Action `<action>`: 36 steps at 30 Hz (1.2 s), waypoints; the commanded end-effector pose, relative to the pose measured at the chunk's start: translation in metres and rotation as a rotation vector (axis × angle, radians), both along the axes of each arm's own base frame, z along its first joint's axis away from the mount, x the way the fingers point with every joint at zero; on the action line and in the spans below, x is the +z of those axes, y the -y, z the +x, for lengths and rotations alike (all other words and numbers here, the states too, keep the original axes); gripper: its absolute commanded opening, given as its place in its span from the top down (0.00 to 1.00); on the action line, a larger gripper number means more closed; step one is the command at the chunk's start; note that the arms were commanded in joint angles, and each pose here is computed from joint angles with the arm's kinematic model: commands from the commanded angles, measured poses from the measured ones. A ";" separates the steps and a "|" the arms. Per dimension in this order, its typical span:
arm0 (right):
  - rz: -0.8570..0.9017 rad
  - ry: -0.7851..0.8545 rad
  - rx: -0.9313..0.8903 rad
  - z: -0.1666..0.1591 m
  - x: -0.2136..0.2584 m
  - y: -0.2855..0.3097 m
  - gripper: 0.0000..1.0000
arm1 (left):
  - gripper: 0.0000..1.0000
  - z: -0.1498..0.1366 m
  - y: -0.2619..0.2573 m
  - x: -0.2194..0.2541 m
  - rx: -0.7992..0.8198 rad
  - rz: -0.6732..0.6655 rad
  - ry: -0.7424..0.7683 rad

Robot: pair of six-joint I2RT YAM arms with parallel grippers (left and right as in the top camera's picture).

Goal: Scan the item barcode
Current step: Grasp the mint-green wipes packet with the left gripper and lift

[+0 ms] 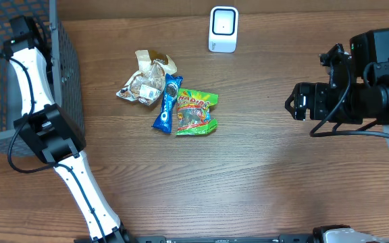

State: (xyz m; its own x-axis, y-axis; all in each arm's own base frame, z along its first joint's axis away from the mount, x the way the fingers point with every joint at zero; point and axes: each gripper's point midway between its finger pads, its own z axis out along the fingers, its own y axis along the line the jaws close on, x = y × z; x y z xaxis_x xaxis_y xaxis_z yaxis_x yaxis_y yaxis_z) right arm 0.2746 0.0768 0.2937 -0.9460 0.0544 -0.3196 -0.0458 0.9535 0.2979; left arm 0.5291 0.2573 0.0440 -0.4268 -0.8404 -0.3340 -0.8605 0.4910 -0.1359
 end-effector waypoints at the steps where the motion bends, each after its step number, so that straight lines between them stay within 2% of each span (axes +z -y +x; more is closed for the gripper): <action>1: 0.008 0.003 0.000 0.000 0.001 0.000 0.05 | 0.96 -0.014 0.007 -0.044 -0.004 -0.034 -0.100; 6: 0.008 0.003 0.000 0.000 0.001 0.000 0.05 | 0.96 -0.019 0.010 -0.031 -0.027 -0.044 -0.116; 9: 0.008 0.001 0.000 0.000 0.000 0.000 0.04 | 0.96 -0.016 0.010 -0.004 -0.070 -0.027 -0.091; 14: 0.008 0.003 0.000 0.000 0.001 0.000 0.05 | 0.96 -0.010 0.009 0.075 -0.095 0.035 0.024; 18: 0.008 0.002 0.000 0.000 0.000 0.000 0.05 | 0.96 -0.014 0.013 0.161 -0.185 0.133 0.144; 23: 0.008 0.010 0.000 0.002 0.001 0.000 0.05 | 0.96 -0.043 0.032 0.263 -0.220 0.216 0.288; 28: 0.009 0.012 0.000 0.002 0.001 0.000 0.05 | 0.96 -0.076 0.086 0.344 -0.390 0.252 0.425; 31: 0.010 0.024 0.000 0.005 0.003 0.000 0.05 | 0.96 -0.101 0.129 0.374 -0.509 0.266 0.457; 36: 0.012 0.042 0.000 0.009 0.004 -0.001 0.05 | 0.96 -0.130 0.193 0.390 -0.698 0.284 0.440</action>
